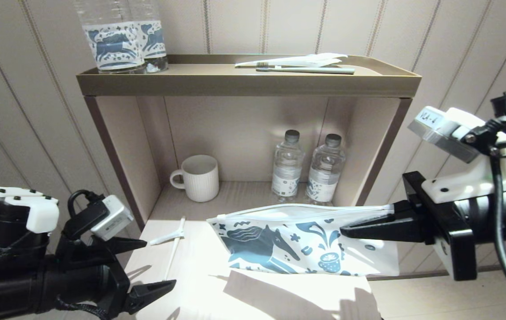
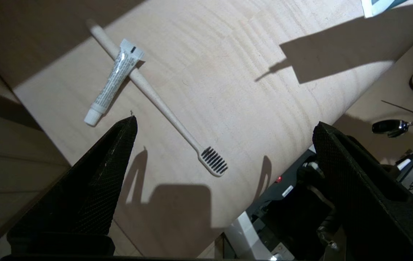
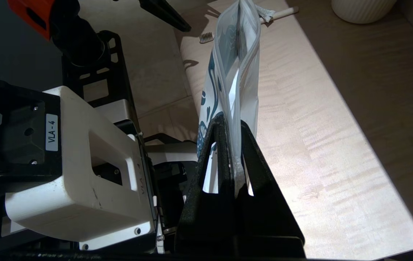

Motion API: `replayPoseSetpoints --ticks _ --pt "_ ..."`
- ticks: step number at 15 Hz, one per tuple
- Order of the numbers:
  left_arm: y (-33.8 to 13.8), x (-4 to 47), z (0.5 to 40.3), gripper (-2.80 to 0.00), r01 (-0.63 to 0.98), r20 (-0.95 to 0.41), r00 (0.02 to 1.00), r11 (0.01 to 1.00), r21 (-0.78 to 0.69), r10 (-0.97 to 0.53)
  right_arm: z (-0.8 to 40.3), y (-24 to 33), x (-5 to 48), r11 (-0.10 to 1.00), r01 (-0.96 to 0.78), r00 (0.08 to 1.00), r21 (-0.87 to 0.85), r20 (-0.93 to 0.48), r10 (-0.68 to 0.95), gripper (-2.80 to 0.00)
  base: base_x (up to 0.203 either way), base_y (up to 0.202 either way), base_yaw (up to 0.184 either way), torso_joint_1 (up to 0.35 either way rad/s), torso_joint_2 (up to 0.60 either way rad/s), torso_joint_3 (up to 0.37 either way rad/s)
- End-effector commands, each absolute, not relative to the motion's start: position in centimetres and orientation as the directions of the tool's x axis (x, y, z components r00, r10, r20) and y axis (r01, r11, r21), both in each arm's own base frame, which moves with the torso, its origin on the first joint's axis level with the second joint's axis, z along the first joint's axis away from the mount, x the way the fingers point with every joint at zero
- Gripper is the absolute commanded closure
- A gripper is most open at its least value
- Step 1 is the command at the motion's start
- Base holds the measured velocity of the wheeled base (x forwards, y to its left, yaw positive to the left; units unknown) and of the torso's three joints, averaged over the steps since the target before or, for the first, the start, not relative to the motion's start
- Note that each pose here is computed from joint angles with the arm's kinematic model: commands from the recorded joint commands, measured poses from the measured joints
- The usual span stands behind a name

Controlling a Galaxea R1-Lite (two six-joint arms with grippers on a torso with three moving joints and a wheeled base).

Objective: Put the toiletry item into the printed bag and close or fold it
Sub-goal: Pick up a toothbrush

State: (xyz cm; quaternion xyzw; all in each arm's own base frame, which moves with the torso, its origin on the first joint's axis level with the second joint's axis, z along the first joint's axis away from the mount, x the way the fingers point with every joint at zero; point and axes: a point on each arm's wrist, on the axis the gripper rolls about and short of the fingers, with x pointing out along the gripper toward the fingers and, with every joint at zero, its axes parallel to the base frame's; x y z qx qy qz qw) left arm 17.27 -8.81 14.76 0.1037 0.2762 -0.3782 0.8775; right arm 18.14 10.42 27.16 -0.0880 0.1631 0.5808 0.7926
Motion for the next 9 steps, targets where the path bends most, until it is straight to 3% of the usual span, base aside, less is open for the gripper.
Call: replayPoseSetpoints --ticks 1,5,9 --pt "-9.8 18.6 13.4 -2.80 0.728 -0.616 0.518 0.684 -0.046 -0.593 27.0 10.5 18.4 0.307 -0.950 0.267 0.055 -0.364 0.892 0.00 0.000 0.000 0.000 0.000 0.00 0.000" --pt "-10.3 19.7 11.3 -2.80 0.683 -0.691 0.501 0.729 -0.056 -0.522 26.6 10.6 18.7 0.309 -0.949 0.262 0.069 -0.376 0.889 0.00 0.000 0.000 0.000 0.000 0.00 0.000" --pt "-10.8 21.3 13.0 -2.80 0.666 -0.620 0.570 0.745 -0.036 -0.539 26.3 10.9 19.1 0.306 -0.949 0.254 0.079 -0.386 0.887 0.00 0.000 0.000 0.000 0.000 0.00 0.000"
